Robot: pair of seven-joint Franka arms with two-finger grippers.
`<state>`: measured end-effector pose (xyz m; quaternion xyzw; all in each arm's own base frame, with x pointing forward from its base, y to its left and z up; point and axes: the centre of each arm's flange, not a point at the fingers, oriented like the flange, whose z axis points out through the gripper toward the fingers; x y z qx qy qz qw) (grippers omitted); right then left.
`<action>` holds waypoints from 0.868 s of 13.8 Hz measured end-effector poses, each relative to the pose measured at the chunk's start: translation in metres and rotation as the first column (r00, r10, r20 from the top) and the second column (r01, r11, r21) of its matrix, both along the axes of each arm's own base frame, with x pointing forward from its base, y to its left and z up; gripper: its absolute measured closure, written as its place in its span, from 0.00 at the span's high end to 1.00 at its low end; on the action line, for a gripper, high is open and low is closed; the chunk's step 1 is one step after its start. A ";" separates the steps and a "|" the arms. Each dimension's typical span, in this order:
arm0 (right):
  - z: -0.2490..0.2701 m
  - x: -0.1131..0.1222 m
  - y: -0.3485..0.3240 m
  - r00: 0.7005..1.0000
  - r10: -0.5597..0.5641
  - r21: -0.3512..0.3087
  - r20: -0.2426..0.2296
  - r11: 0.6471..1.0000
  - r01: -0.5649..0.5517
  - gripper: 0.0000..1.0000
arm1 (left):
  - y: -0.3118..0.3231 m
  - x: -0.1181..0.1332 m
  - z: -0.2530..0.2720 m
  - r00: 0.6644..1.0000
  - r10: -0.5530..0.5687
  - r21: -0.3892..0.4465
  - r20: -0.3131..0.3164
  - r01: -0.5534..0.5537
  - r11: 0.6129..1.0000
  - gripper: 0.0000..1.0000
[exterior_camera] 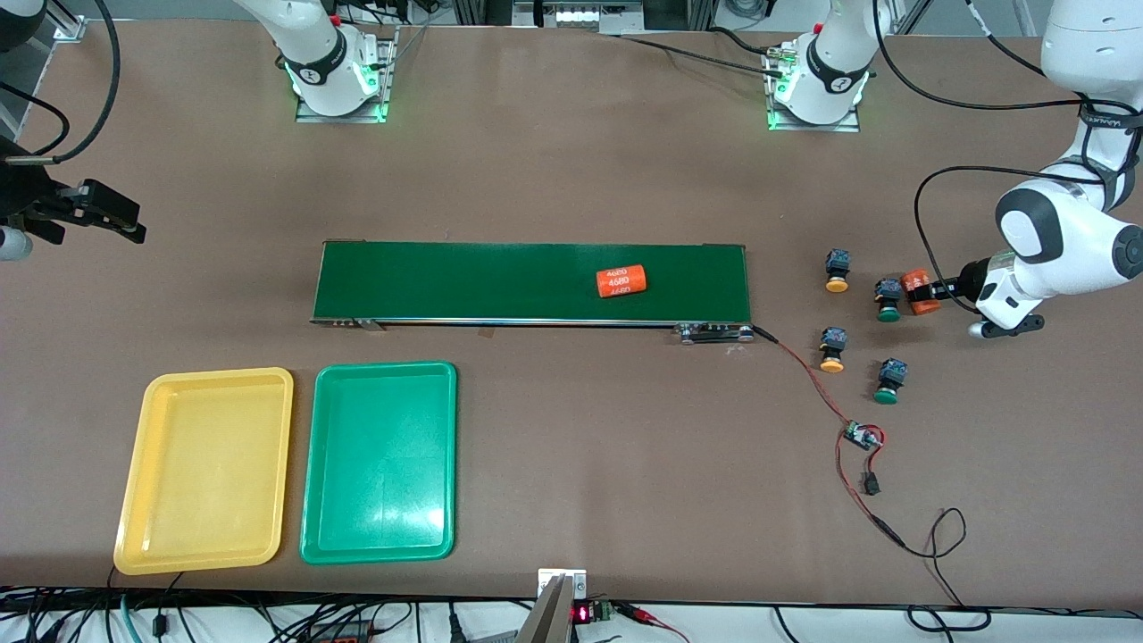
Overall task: Sort buttons by color to trays
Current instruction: 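Grasp the second orange cylinder with the left gripper, carry it over the belt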
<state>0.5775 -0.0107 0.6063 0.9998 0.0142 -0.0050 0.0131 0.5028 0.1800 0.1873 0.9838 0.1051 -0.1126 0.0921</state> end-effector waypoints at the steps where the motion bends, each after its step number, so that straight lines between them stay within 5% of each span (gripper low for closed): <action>1: 0.000 0.000 -0.001 1.000 -0.002 0.000 0.000 1.000 0.002 1.00 | -0.001 0.005 0.009 1.000 -0.008 -0.019 -0.012 0.007 1.000 0.49; 8: 0.000 0.000 -0.005 1.000 -0.009 0.000 0.001 1.000 0.009 1.00 | -0.045 0.062 0.153 0.977 -0.185 -0.213 -0.106 0.160 0.964 0.49; 12: 0.001 0.000 -0.004 1.000 -0.007 0.000 0.002 1.000 0.007 1.00 | -0.166 0.083 0.163 0.902 -0.421 -0.245 -0.097 0.389 0.888 0.49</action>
